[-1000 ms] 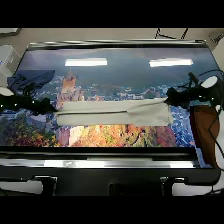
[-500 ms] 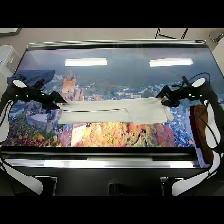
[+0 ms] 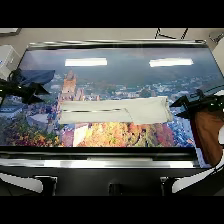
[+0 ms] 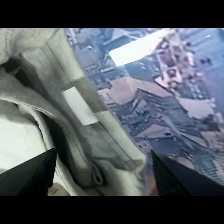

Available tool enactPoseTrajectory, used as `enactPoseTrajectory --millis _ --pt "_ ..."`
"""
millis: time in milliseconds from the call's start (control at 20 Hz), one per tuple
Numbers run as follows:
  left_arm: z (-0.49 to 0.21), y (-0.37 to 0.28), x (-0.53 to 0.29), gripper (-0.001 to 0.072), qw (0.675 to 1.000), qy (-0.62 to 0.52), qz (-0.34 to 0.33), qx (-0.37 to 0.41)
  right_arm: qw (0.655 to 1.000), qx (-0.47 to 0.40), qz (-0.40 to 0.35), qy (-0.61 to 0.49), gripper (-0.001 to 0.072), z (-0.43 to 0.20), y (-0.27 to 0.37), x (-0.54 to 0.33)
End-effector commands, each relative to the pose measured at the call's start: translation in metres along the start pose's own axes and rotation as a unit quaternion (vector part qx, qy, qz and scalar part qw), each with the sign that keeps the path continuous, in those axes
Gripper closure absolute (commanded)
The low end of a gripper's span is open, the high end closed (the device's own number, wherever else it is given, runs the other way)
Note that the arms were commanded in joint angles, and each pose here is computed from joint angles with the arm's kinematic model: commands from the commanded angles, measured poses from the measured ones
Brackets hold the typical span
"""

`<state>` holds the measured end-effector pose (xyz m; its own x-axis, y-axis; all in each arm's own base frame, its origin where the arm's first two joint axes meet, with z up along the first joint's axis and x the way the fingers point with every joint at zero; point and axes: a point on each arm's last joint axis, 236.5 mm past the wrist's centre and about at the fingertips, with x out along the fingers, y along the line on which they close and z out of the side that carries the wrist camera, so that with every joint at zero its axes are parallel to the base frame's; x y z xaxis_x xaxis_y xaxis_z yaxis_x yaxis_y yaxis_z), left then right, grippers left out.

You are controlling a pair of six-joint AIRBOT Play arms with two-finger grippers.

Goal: Fold the clothes and pants, and hang the long-sleeved shirts on hangers.

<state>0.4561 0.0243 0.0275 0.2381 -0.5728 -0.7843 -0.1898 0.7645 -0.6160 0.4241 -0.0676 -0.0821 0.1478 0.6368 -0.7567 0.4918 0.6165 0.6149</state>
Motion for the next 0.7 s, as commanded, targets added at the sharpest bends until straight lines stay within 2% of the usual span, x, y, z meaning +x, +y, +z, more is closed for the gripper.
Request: enactPoseTrajectory --millis 0,150,350,400,450,500,550,600,650 --pt "-0.006 -0.025 -0.02 0.0041 1.0 -0.016 0.001 0.02 0.997 -0.017 0.07 0.034 -0.0008 -0.005 0.01 0.015" --pt "-0.011 -0.045 -0.018 0.0041 1.0 -0.014 -0.001 0.024 0.995 -0.023 0.084 0.053 -0.0008 -0.009 0.012 0.029" --pt "-0.024 -0.08 -0.001 0.0042 0.998 0.007 -0.012 0.057 0.993 -0.08 0.071 0.057 0.0013 -0.013 0.032 0.054" --pt "-0.03 -0.091 0.007 0.0042 0.997 0.017 -0.016 0.069 0.993 -0.081 0.066 0.054 0.0154 -0.012 0.036 0.058" --pt "-0.036 -0.103 0.015 0.0049 0.996 0.026 -0.018 0.082 0.994 -0.081 0.062 0.049 0.0351 -0.012 0.04 0.058" --pt "-0.042 -0.116 0.026 0.0058 0.994 0.034 -0.02 0.099 0.994 -0.082 0.058 0.042 0.0584 -0.012 0.046 0.053" --pt "-0.046 -0.132 0.038 0.006 0.992 0.033 -0.022 0.118 0.994 -0.083 0.056 0.033 0.0645 -0.013 0.055 0.046" --pt "-0.047 -0.148 0.053 0.0089 0.99 0.025 -0.026 0.133 0.993 -0.102 0.054 0.022 0.0661 -0.016 0.069 0.035" --pt "-0.048 -0.165 0.069 0.0214 0.988 0.012 -0.03 0.149 0.991 -0.124 0.053 0.009 0.0661 -0.021 0.087 0.024"
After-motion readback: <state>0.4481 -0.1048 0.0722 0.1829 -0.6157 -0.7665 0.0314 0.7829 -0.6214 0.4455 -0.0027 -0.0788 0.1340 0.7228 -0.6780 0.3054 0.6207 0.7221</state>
